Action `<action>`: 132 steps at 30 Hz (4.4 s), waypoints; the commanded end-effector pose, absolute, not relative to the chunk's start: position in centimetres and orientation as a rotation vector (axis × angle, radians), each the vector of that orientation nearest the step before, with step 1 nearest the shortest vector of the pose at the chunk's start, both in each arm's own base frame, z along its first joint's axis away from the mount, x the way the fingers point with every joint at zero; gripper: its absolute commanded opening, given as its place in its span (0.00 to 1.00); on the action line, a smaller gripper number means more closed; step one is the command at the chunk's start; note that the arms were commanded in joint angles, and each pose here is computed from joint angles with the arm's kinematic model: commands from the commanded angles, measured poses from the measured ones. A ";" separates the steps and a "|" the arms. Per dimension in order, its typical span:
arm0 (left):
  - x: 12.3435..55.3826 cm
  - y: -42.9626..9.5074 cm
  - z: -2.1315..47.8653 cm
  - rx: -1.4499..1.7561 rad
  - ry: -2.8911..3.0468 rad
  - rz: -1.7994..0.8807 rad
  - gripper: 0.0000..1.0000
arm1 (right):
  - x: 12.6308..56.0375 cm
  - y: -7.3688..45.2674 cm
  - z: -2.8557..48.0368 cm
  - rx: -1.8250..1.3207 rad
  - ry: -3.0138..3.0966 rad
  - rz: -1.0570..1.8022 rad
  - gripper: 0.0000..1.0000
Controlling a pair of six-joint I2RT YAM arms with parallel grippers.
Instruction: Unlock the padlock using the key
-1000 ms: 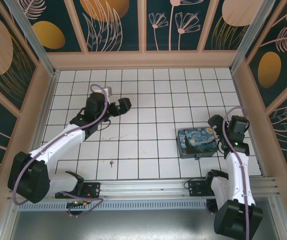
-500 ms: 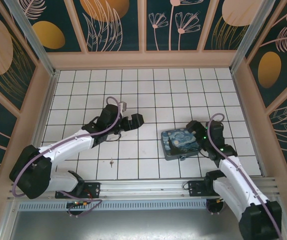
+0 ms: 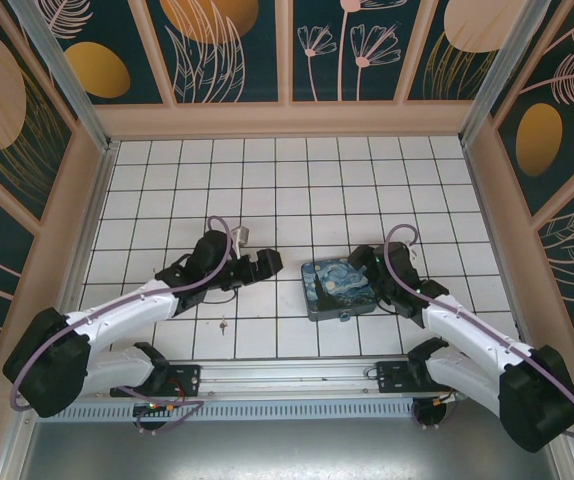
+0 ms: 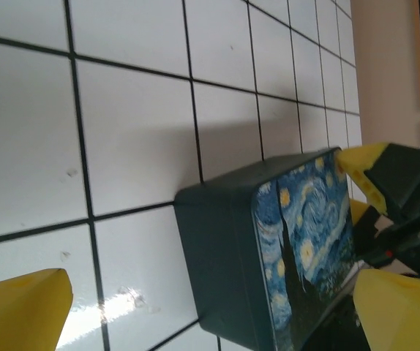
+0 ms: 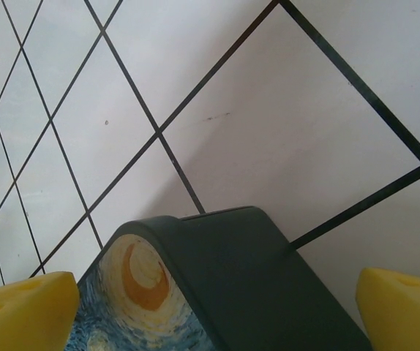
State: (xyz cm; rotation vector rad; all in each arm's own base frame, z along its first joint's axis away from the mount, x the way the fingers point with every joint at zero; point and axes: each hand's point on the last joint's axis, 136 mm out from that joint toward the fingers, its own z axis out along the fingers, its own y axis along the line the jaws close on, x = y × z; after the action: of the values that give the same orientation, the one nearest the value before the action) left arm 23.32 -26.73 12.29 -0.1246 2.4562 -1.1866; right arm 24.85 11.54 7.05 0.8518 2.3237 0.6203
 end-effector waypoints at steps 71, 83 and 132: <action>37.5 -23.3 13.7 -0.311 2.285 -0.993 0.99 | 32.0 22.9 17.8 0.461 2.188 0.748 0.92; 38.9 -13.1 14.9 -0.578 2.185 -0.944 0.99 | 22.2 40.1 12.5 -0.107 2.539 0.514 0.73; 39.1 -2.9 16.9 -0.870 1.954 -0.992 0.99 | 10.9 47.7 1.5 -0.278 2.809 0.292 0.43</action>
State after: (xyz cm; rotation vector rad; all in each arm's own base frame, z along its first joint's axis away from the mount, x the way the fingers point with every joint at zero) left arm 38.77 -2.94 16.70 -0.8832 1.9746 -0.9652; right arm 12.36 48.26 2.21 -0.2586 2.7709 0.3548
